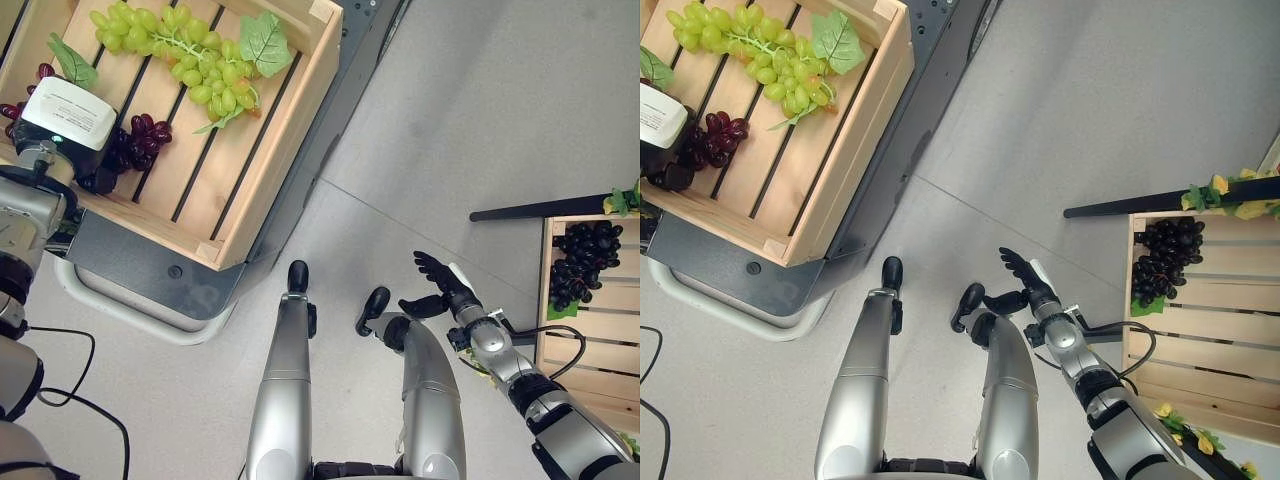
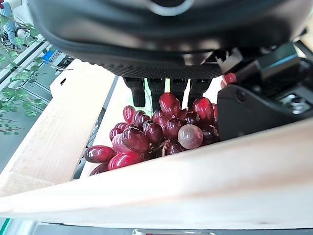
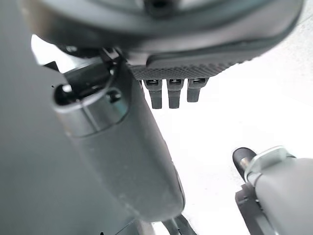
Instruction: Pick up the fruits from the basket on one side to the basket on the other side
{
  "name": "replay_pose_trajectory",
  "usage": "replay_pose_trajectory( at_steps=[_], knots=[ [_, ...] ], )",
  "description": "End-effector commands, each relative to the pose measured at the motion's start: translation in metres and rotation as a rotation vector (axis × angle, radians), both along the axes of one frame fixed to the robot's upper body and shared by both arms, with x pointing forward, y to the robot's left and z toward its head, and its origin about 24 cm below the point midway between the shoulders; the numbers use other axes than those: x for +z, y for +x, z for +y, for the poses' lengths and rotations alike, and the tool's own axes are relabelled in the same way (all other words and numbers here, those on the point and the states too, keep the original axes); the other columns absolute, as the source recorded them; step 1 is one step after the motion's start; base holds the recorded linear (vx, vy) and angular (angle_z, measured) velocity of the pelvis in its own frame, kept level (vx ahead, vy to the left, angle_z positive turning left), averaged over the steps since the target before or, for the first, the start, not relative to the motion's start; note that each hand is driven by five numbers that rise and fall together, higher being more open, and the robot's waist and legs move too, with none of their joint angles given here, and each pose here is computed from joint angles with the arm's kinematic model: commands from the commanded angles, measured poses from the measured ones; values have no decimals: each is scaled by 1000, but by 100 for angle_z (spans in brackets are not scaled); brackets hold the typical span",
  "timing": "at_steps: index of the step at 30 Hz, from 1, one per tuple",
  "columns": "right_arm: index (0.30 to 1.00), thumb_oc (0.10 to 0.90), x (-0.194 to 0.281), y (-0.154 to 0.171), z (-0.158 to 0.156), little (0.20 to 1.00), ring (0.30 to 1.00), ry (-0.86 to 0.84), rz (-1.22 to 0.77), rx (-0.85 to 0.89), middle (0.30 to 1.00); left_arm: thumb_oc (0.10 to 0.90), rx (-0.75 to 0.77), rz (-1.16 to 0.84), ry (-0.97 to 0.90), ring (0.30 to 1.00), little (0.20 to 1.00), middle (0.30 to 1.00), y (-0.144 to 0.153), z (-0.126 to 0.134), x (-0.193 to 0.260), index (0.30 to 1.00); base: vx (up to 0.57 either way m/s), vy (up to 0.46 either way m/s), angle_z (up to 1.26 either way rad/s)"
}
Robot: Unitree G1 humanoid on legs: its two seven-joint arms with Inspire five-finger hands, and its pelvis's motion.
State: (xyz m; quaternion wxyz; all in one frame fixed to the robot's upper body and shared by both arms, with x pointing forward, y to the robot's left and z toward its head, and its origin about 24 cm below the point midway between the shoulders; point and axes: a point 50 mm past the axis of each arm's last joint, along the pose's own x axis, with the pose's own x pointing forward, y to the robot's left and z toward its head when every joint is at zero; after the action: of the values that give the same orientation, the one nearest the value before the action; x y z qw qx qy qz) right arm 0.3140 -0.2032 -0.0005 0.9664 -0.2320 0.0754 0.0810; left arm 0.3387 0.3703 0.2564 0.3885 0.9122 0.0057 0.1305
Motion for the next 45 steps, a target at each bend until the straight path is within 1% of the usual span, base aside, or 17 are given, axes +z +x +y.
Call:
replay_pose_trajectory(
  at_steps=[1, 7, 12, 17, 21, 22, 23, 26, 27, 28, 29, 32, 35, 36, 41, 44, 45],
  knots=[
    [900, 800, 17, -1, -21, 900, 900, 49, -110, -73, 900, 400, -176, -156, -103, 300, 300, 300, 4, -20, 21, 300, -6, 35, 3],
    [900, 800, 18, -3, -23, 900, 900, 66, -125, -76, 900, 400, -243, -269, -229, 300, 300, 300, -3, -17, 21, 300, -4, 0, -1],
    [900, 800, 18, -5, -22, 900, 900, 65, -121, -81, 900, 400, -259, -317, -293, 300, 300, 300, -7, -12, 16, 300, -11, 1, -6],
    [900, 800, 19, -5, -21, 900, 900, 48, -123, -72, 900, 400, -274, -412, -407, 300, 300, 300, -12, -6, 11, 300, -11, 0, -7],
    [900, 800, 14, -8, -19, 900, 900, 53, -108, -79, 900, 400, -271, -517, -562, 300, 300, 300, -18, 4, 5, 300, 5, -17, -3],
    [900, 800, 10, -10, -17, 900, 900, 58, -100, -85, 900, 400, -270, -582, -659, 300, 300, 300, -22, 8, 4, 300, 9, -38, -9],
    [900, 800, 9, -11, -17, 900, 900, 59, -97, -85, 900, 400, -266, -591, -676, 300, 300, 300, -22, 9, 4, 300, 14, -51, -10],
    [900, 800, 1, -18, -14, 900, 900, 75, -81, -91, 900, 400, -281, -695, -844, 300, 300, 300, -28, 15, 1, 300, 18, -49, -5],
    [900, 800, 0, -19, -14, 900, 900, 77, -79, -91, 900, 400, -278, -697, -856, 300, 300, 300, -28, 16, 1, 300, 26, -58, 0],
    [900, 800, -3, -22, -11, 900, 900, 86, -70, -88, 900, 400, -304, -725, -929, 300, 300, 300, -29, 15, -2, 300, 26, -62, -1],
    [900, 800, -5, -23, -9, 900, 900, 93, -62, -86, 900, 400, -322, -736, -987, 300, 300, 300, -29, 13, -5, 300, 22, -61, -2],
    [900, 800, -9, -28, -7, 900, 900, 108, -52, -98, 900, 400, -382, -753, -1079, 300, 300, 300, -30, 7, -10, 300, 34, -42, -4],
    [900, 800, -12, -32, -7, 900, 900, 119, -48, -108, 900, 400, -406, -766, -1145, 300, 300, 300, -32, 6, -13, 300, 40, -11, -7],
    [900, 800, -15, -37, -8, 900, 900, 128, -46, -112, 900, 400, -416, -746, -1208, 300, 300, 300, -33, 6, -21, 300, 57, 5, -13],
    [900, 800, -19, -45, -6, 900, 900, 131, -40, -121, 900, 400, -406, -728, -1303, 300, 300, 300, -39, 7, -37, 300, 78, 17, -14],
    [900, 800, -22, -51, -5, 900, 900, 148, -35, -124, 900, 400, -419, -752, -1431, 300, 300, 300, -44, 12, -42, 300, 77, -23, -4],
    [900, 800, -22, -51, -4, 900, 900, 149, -34, -124, 900, 400, -419, -752, -1437, 300, 300, 300, -45, 12, -43, 300, 60, -32, -6]
  ],
)
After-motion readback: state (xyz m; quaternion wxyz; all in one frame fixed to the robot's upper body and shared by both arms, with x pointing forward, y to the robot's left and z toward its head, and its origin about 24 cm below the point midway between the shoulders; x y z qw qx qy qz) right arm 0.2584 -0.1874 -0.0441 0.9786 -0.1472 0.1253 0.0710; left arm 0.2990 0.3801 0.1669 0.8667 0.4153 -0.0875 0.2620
